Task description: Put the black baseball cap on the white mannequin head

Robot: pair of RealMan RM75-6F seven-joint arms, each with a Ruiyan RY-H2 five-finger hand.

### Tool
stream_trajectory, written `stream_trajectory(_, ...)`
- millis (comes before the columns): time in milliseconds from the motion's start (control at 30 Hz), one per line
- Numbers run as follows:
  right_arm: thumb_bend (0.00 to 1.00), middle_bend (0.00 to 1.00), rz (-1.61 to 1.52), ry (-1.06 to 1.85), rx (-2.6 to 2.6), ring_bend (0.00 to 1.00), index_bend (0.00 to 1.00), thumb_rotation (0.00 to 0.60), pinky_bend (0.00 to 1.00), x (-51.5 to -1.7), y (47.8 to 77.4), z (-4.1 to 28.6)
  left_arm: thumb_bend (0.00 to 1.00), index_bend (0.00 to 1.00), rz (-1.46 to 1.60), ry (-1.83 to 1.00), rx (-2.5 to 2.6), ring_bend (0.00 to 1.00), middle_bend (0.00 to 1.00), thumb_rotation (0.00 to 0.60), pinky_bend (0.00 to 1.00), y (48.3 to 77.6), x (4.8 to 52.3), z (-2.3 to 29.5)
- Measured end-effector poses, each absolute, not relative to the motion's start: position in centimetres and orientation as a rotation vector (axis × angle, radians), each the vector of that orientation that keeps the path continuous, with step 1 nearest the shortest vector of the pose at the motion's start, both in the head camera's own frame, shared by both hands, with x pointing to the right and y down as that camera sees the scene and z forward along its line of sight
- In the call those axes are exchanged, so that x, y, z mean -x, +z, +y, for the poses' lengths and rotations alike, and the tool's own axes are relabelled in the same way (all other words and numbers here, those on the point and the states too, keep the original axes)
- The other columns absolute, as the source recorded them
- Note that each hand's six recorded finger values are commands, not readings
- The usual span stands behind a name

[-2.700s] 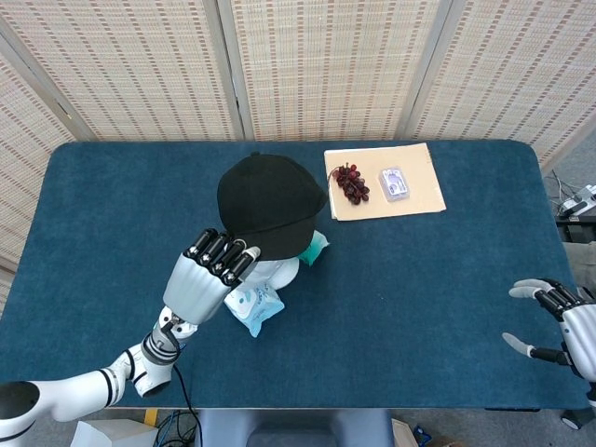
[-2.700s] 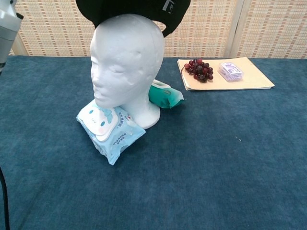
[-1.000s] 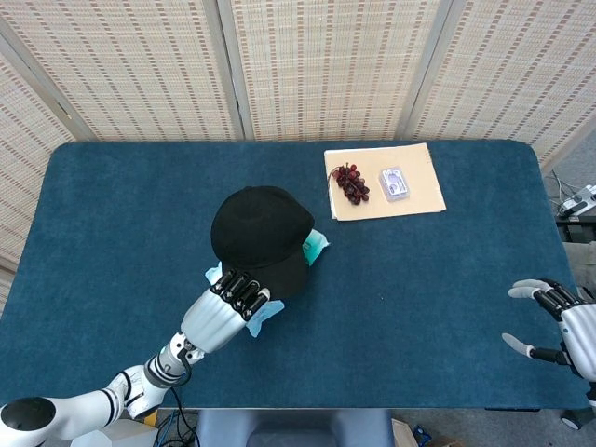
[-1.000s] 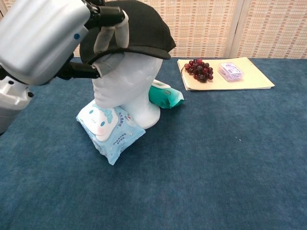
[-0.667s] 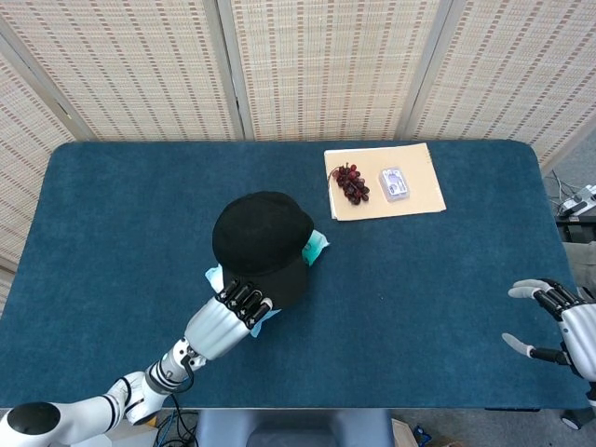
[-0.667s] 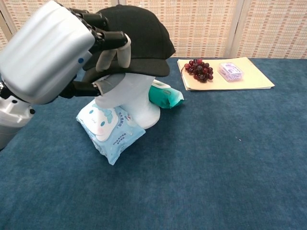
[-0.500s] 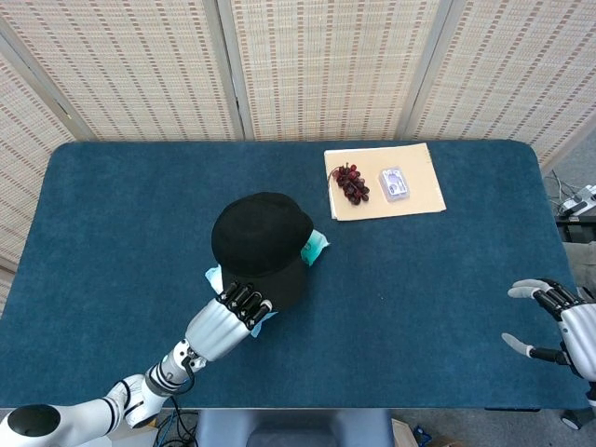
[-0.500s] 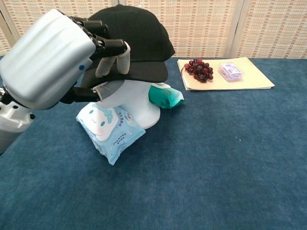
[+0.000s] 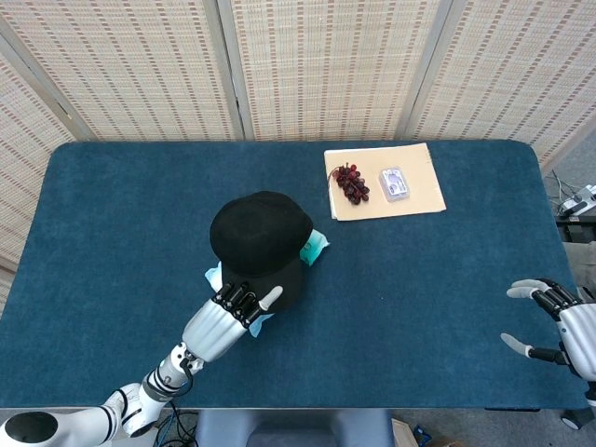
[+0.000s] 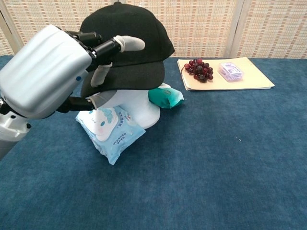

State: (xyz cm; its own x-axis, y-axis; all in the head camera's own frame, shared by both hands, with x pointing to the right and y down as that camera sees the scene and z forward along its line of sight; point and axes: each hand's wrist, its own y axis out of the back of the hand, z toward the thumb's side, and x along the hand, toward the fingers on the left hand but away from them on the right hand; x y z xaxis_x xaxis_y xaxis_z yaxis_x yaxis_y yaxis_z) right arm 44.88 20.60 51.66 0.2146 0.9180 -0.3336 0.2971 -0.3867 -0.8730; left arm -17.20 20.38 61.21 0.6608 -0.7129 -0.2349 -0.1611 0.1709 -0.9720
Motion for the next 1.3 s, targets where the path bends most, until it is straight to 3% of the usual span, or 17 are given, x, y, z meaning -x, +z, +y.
stream_trajectory(333,0.04,0.32,-1.122,1.177,1.82,0.26,0.35,0.6,0.43,-44.8,51.8,20.6,0.25,0.14,0.822,-0.475,1.383,0.39,0.49,0.6,0.55,61.2,17.7,20.7)
stream_trajectory(600,0.04,0.32,-1.119,1.179,1.821,0.26,0.35,0.6,0.43,-44.7,51.9,20.6,0.1,0.12,0.833,-0.499,1.397,0.37,0.46,0.6,0.53,61.4,18.1,20.7)
stream_trajectory(1300,0.04,0.32,-1.101,1.184,1.824,0.26,0.35,0.6,0.43,-44.4,52.1,20.7,0.07,0.05,0.892,-0.631,1.402,0.33,0.39,0.6,0.51,61.1,22.1,21.6)
